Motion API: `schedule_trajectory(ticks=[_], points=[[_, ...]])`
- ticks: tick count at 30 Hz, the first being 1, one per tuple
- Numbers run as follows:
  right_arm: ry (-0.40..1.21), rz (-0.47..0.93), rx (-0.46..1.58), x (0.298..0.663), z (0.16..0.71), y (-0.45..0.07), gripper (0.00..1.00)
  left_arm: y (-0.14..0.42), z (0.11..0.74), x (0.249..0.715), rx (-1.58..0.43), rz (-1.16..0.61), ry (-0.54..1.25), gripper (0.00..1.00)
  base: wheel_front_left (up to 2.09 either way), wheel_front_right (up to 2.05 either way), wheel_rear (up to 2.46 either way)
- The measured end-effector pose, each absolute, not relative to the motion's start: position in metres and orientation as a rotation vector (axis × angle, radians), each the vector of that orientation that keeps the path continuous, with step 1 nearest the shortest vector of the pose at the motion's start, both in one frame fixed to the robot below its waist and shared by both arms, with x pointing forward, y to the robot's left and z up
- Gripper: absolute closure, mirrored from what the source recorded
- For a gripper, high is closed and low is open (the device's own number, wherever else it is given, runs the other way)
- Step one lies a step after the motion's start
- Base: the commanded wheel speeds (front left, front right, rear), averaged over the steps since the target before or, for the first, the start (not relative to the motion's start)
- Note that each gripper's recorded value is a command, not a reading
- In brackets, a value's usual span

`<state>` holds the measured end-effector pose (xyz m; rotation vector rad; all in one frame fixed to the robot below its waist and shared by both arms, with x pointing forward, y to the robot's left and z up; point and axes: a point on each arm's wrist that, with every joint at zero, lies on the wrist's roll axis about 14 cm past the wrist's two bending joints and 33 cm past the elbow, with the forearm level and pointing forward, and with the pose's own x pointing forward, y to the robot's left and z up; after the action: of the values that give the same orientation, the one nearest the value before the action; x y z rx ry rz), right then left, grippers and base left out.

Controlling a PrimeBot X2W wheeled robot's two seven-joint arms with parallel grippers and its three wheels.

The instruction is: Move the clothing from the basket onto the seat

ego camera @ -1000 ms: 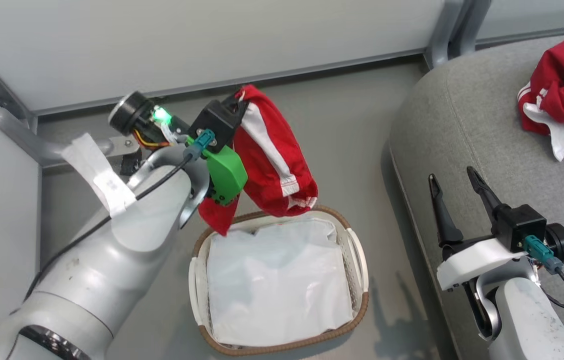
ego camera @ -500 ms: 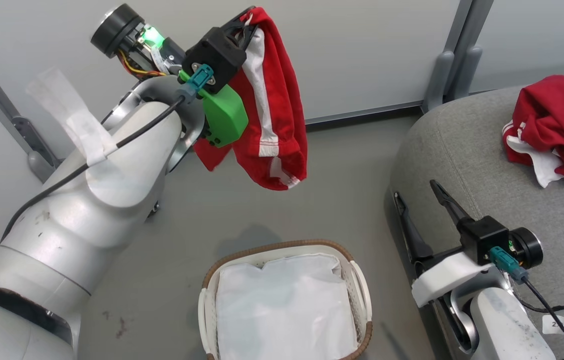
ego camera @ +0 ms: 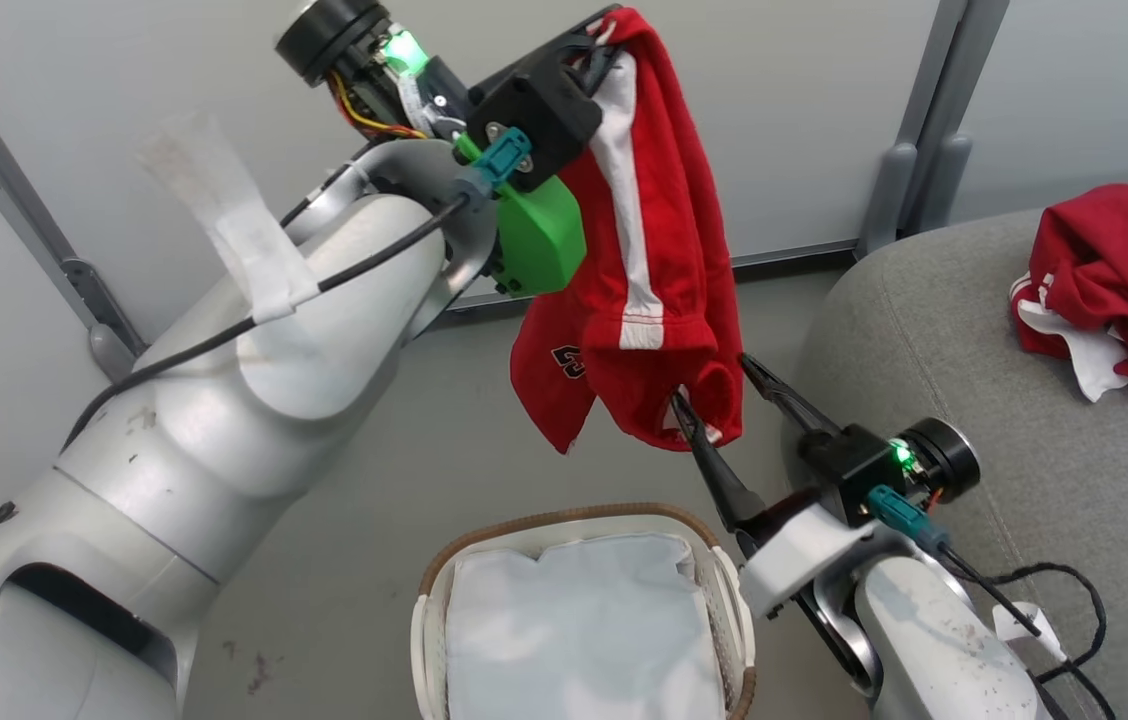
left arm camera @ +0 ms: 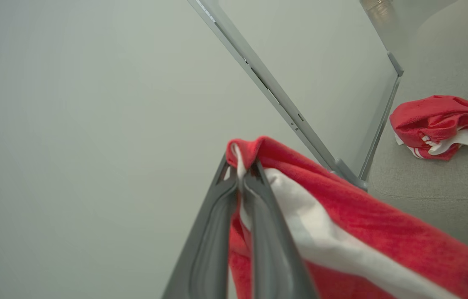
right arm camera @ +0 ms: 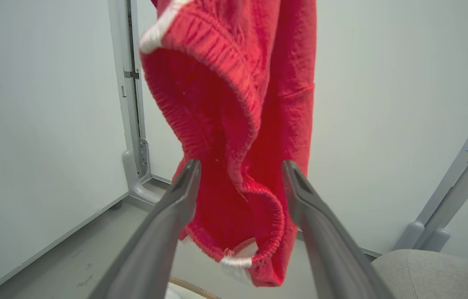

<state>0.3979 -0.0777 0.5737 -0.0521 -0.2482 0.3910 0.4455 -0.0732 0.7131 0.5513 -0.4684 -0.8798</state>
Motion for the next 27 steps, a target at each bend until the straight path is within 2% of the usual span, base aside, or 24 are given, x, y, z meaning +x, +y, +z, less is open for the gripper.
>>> schedule_trajectory(ticks=[11,12,13,16,27], points=[[-0.320,0.436,-0.162,0.428,0.607,-0.060,0.00,-0.082,0.726,0.414,0.528,-0.937,-0.511,1.00,0.00,0.00,0.00],[-0.321,0.437,-0.165,0.431,0.609,-0.059,0.10,-0.081,0.725,0.413,0.521,-0.937,-0.508,1.00,0.00,0.00,0.00],[-0.322,0.439,-0.168,0.433,0.610,-0.058,0.50,-0.080,0.723,0.413,0.514,-0.936,-0.502,1.00,0.00,0.00,0.00],[-0.329,0.448,-0.173,0.437,0.614,-0.055,1.00,-0.073,0.714,0.416,0.495,-0.923,-0.469,1.00,0.00,0.00,0.00],[-0.347,0.433,-0.140,0.438,0.620,-0.059,1.00,-0.044,0.669,0.429,0.358,-0.869,-0.332,1.00,0.00,0.00,0.00]])
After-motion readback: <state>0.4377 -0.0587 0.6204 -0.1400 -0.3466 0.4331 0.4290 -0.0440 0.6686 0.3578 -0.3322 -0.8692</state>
